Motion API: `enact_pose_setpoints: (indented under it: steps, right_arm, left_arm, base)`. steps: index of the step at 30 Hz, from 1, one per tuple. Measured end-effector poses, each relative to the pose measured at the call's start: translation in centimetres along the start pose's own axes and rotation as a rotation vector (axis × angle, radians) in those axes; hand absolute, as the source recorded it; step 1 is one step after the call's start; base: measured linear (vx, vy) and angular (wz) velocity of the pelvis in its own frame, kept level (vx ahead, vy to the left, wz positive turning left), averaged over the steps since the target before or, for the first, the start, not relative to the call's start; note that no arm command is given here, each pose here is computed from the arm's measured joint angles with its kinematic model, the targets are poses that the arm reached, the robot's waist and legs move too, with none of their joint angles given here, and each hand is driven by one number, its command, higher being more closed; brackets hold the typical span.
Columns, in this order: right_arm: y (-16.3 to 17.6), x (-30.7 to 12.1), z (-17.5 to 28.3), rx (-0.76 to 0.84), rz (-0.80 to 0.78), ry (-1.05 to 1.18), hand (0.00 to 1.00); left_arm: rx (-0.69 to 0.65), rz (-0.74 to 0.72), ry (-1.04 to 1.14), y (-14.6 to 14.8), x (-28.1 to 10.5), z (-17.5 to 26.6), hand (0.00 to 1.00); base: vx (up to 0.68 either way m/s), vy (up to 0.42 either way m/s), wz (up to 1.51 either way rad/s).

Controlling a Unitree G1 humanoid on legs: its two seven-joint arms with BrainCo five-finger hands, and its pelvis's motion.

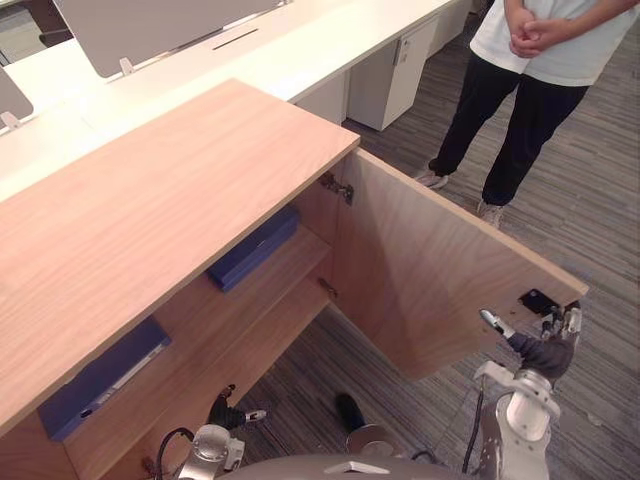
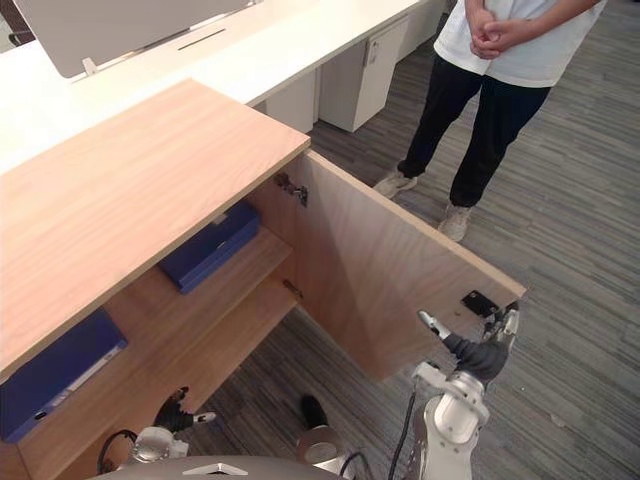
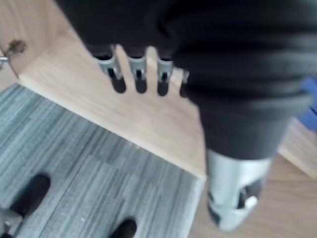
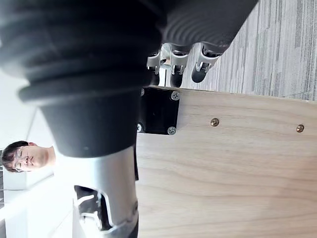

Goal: Walk over to the cabinet, pick up the folder, carry it to the office cabinet, place the folder inside the office cabinet, then close the office cabinet door

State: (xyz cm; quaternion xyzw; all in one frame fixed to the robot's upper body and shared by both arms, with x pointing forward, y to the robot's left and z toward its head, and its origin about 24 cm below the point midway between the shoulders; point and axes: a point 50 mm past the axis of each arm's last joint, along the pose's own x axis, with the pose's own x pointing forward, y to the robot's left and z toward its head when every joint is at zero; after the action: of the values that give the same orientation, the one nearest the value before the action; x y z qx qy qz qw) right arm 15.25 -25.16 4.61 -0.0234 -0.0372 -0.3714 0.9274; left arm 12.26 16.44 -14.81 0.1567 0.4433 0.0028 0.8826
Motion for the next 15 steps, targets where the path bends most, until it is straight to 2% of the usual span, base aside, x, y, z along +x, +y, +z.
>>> enact_pose_setpoints:
  steps: [7,15]
  right_arm:
    - [0.2,-2.4,-0.2,-0.047,0.052,0.035,0.0]
    - [0.8,-5.0,1.1,-0.044,0.195,0.025,0.0]
  left_arm:
    - [0.013,-0.006,0.006,-0.2,-0.1,-0.2,0.0]
    - [0.054,-0.023,0.023,-0.8,-0.5,-1.0,0.0]
  base:
    - [-0.07,-0.051,-0.03]
    - [-0.05,-0.04,0.0]
